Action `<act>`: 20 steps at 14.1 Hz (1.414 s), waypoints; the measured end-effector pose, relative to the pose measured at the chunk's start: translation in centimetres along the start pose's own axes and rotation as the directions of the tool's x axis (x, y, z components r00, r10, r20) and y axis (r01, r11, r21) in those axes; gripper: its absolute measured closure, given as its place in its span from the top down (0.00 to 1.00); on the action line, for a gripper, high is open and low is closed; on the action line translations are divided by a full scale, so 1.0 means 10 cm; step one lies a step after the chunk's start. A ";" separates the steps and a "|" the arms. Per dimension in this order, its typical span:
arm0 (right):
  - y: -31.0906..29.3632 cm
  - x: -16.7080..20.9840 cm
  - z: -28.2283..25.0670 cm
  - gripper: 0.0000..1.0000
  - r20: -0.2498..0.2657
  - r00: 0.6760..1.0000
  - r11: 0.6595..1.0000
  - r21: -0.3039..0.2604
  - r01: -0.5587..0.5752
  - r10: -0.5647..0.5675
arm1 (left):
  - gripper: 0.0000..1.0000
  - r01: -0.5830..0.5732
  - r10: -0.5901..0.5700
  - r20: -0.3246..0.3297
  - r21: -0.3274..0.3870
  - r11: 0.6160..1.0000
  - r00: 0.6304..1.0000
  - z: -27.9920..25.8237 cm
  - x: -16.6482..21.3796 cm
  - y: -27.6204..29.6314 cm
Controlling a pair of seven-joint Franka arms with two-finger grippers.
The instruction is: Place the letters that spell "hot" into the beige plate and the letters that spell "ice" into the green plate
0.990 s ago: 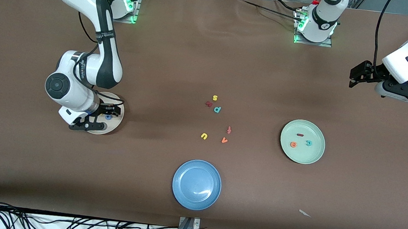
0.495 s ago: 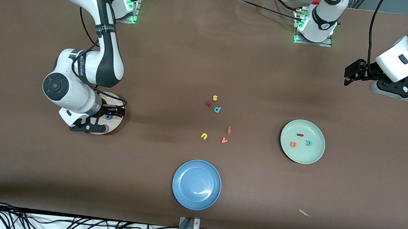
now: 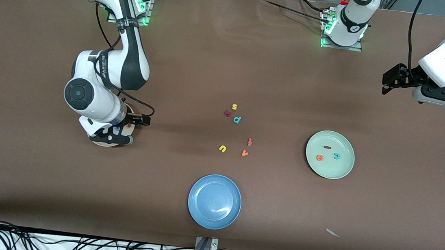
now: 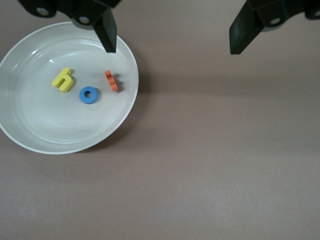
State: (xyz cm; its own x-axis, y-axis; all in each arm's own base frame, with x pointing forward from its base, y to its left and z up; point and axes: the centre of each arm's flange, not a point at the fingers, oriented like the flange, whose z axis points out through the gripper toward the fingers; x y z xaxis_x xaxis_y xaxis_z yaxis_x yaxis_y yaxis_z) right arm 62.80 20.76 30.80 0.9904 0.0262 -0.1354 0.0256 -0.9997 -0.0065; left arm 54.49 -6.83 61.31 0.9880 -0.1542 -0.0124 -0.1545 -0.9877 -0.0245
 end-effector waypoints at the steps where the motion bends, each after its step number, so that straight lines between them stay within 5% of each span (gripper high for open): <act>1: 0.02 0.01 0.01 1.00 0.006 1.000 1.000 -0.002 0.004 -0.004 | 1.00 0.000 0.000 -0.003 0.000 1.000 1.000 -0.02 0.00 0.00; 7: 0.64 0.03 -0.37 1.00 0.040 0.999 1.000 0.024 -0.018 0.017 | 1.00 0.001 -0.001 0.015 0.000 1.000 1.000 -0.01 -0.02 -0.01; 11: 1.07 -0.06 -0.80 1.00 0.022 1.000 1.000 -0.016 -0.019 0.019 | 1.00 -0.002 0.002 0.020 -0.001 1.000 1.000 0.01 -0.01 0.01; 20: 1.62 -0.62 -1.87 1.00 0.022 0.999 0.999 -0.029 0.033 -0.032 | 1.00 -0.002 0.002 0.021 -0.001 1.000 1.000 0.01 -0.01 0.01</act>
State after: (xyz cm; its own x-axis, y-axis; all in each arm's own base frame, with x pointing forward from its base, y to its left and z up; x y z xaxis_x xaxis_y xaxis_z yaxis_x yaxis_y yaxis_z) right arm 59.62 4.39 50.08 0.9858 0.0586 -0.1574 0.0621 -0.9979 0.0176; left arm 54.33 -6.94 61.21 0.9872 -0.1558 -0.0338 -0.1566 -0.9874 -0.0238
